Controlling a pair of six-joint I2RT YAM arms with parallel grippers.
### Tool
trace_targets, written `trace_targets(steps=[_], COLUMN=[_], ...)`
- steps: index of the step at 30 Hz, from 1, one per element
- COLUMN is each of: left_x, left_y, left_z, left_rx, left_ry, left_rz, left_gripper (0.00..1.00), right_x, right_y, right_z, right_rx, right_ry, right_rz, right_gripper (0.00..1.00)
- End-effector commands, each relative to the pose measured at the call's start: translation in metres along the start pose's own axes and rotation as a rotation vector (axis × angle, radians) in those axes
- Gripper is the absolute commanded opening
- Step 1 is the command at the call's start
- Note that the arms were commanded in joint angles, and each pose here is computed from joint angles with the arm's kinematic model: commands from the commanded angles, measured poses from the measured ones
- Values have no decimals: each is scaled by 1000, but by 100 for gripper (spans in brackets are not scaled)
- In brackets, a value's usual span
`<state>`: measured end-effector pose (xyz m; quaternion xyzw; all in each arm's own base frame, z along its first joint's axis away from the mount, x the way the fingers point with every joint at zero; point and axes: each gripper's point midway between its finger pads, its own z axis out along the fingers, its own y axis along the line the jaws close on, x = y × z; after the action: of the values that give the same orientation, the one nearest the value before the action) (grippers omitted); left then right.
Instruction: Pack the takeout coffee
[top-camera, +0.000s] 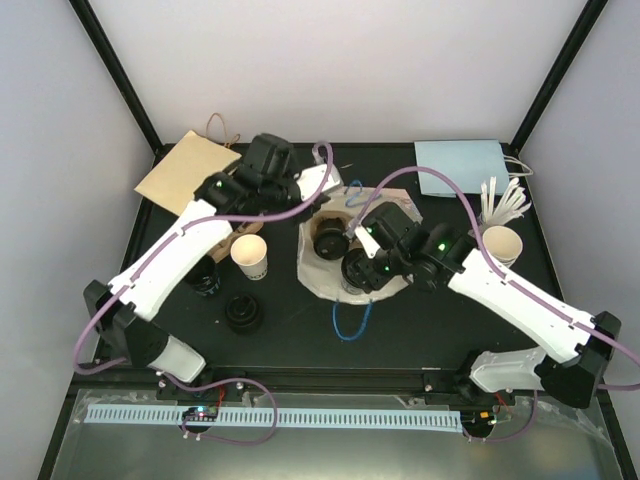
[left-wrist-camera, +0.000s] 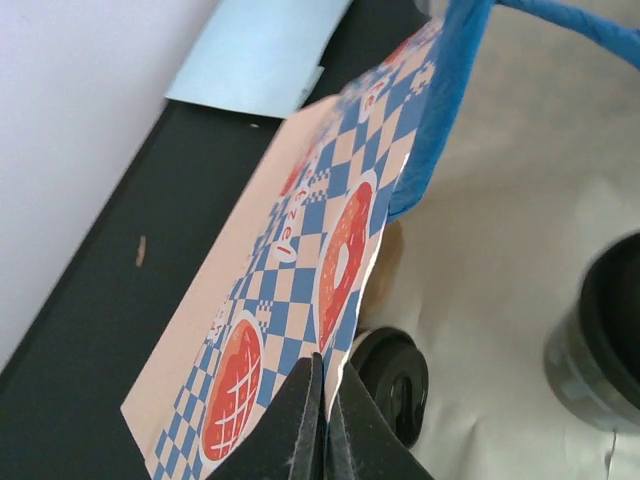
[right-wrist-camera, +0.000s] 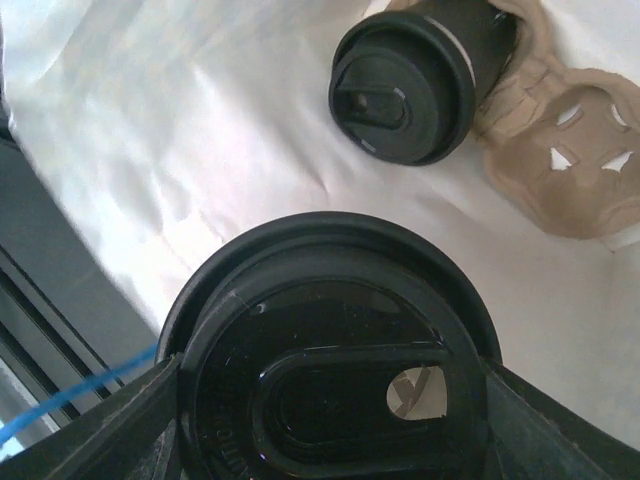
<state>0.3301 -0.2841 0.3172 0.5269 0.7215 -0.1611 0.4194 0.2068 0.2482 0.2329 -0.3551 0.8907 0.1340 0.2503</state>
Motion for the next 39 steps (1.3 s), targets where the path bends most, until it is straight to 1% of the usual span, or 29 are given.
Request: trace_targets(steps=[1,2,6,10,14,19,22,26,31,33,36,39], left_x=[-18,-16,-4,6,4,2,-1,0,-4,-3,2,7], left_y=[-10,-14,-30,-41,-56,-66,-61,-45,-45,-47,-46,-47], left_z=[-23,-26,-30,-29,-37,-39,-40,-43,-52,-55,-59,-61], left_rx=[-114,-121,-134,-108,-84,-73,-112,-198,-208,-201,-218,-230], left_ry=[-100,-105,-88,-71,-96,-110,-112,-89,-92,-89,-78,-76], left_rz=[5,3,-1,-18,-9,-6,-18,-16,41,63,86,109], left_gripper=[2,1,1,2,1,2,1,2,2,1,1,1], right_x=[5,9,12,5,5,14,20,20,16,14,11,10], right_y=[-4,-7,-15,-27,-45,-45,-38,-19,-16,-12,-4,2], right_z=[2,4,-1,-9,-11,1,7,8,13,17,21,22], right_rx=[70,97,162,225,328,326,312,264,306,294,267,257], right_ry=[-67,-78,-188,-287,-311,-310,-307,-338,-363,-359,-375,-399], right_rz=[8,11,24,62,113,124,93,17,-55,-87,-155,-267], right_gripper=[65,65,64,64,64,64,64,65,66,67,68,69])
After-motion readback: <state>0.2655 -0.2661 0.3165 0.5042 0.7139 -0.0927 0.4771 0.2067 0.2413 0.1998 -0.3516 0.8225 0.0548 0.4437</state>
